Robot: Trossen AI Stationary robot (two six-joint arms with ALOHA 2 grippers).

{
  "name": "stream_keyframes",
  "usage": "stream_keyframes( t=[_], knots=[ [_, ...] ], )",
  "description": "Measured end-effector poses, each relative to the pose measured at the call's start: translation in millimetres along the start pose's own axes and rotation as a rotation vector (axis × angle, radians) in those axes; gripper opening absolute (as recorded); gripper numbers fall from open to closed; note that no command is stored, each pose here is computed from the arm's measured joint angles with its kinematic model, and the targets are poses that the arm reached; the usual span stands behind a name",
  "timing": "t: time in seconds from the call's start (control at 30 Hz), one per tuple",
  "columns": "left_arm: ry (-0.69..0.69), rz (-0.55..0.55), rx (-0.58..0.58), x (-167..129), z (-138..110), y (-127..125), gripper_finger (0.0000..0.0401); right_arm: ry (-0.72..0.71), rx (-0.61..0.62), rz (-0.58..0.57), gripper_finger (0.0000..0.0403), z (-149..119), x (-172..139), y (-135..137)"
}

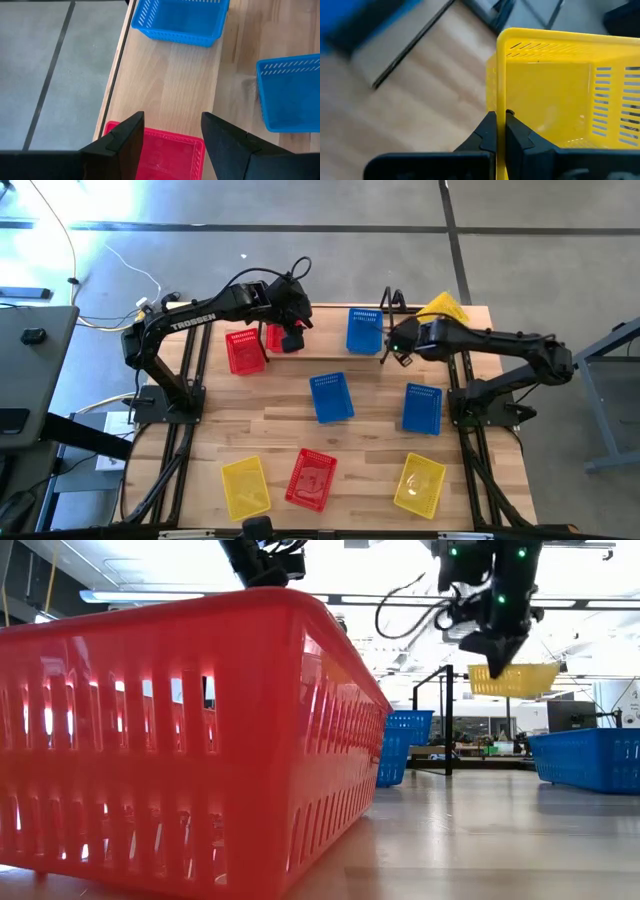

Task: Stack baskets on shelf by color
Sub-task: Put the top right yellow bin on the shelf

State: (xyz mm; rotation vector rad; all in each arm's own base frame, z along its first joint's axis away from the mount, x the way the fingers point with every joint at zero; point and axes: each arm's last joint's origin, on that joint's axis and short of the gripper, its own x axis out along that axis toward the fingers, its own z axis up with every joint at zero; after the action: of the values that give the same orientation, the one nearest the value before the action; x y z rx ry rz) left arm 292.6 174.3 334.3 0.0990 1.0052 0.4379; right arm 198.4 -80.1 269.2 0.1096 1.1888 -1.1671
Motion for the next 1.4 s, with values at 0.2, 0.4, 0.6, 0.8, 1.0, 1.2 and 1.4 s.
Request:
stream_keyframes(
  t=[0.2, 0.4, 0.6, 0.8, 1.0, 1.2, 1.4],
  knots=[
    [0.000, 0.000, 0.000, 0.0, 0.0, 0.0, 0.0186, -0.132, 0.040, -0.053, 0.0000, 29.3, -16.7, -18.5],
    [0.014, -0.005, -0.016, -0.2, -1.4, -0.5, 0.0186, -0.275, 0.017, -0.043, 0.0000, 58.6, -30.9, -32.4],
    [0.038, -0.011, -0.039, -10.7, -6.5, -0.8, 0.0186, -0.421, -0.010, -0.033, 0.0000, 80.8, -46.8, -40.4],
    [0.071, -0.021, -0.057, -24.4, -13.7, -1.6, 0.0186, -0.556, -0.044, 0.006, 0.0000, 101.1, -60.2, -37.4],
    [0.141, -0.040, -0.079, -35.2, -23.6, -3.6, 0.0186, -0.579, -0.177, 0.012, 0.0000, 123.3, -63.6, -13.8],
    [0.221, -0.058, -0.104, -44.6, -33.9, -5.9, 0.0186, -0.576, -0.289, 0.110, 0.0000, 145.4, -58.3, 17.3],
    [0.293, -0.076, -0.103, -50.7, -42.1, -8.0, 0.0186, -0.536, -0.418, 0.176, 0.0000, 156.0, -45.4, 42.1]
  ],
)
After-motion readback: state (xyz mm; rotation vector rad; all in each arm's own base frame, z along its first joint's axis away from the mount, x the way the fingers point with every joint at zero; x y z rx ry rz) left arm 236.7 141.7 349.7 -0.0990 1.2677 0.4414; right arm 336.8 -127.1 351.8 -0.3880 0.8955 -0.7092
